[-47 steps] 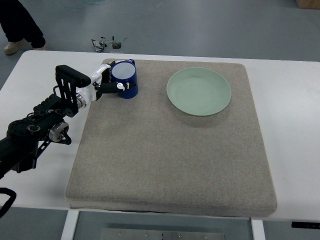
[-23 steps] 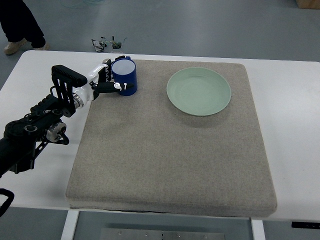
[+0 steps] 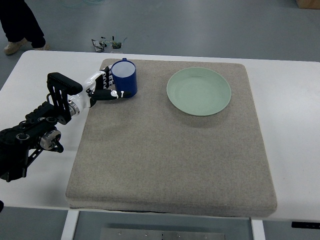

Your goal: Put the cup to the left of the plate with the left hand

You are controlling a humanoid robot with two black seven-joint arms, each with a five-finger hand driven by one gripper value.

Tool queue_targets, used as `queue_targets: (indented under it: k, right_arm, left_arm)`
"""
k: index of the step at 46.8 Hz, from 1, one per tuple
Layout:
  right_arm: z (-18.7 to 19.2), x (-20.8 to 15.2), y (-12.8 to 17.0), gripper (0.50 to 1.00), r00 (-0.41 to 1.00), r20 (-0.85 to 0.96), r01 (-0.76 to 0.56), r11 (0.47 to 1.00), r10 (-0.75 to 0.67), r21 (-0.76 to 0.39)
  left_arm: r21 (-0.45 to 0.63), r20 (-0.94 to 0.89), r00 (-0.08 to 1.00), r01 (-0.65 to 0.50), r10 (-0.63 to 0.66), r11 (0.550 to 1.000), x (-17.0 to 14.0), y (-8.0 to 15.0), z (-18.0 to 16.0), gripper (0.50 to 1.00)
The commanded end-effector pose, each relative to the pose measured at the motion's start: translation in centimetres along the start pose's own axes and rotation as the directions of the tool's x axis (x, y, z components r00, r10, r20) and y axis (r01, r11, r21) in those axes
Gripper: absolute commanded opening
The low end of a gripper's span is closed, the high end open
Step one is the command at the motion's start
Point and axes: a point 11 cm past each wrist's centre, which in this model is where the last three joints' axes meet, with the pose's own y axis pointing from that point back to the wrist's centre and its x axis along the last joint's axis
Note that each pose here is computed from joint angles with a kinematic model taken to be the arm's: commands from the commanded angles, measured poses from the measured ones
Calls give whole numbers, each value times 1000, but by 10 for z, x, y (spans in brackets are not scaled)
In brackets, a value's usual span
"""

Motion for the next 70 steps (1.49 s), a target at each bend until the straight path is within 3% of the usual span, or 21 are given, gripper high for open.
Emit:
queue_targets:
  k: [1, 24, 42, 57, 70]
  right_arm:
    - [0, 0, 0, 934, 1000, 0, 0, 1000, 0, 0]
    - [0, 0, 0, 934, 1000, 0, 0, 1000, 0, 0]
    - [0, 0, 0, 934, 1000, 0, 0, 1000, 0, 0]
    - [0, 0, 0, 934, 1000, 0, 0, 1000, 0, 0]
    - [0, 0, 0, 934, 1000, 0, 0, 1000, 0, 0]
  left_arm:
    - [5, 3, 1000, -10, 10, 1000, 6, 4, -1, 999]
    - [4, 20, 999, -47, 47, 999, 29, 13, 4, 999]
    - [-126, -122, 985, -134, 119, 983, 56, 15, 48, 999]
    - [-186, -163, 975, -183, 153, 965, 66, 3, 78, 996]
    - [-169, -400, 888, -316, 228, 934, 77, -24, 92, 996]
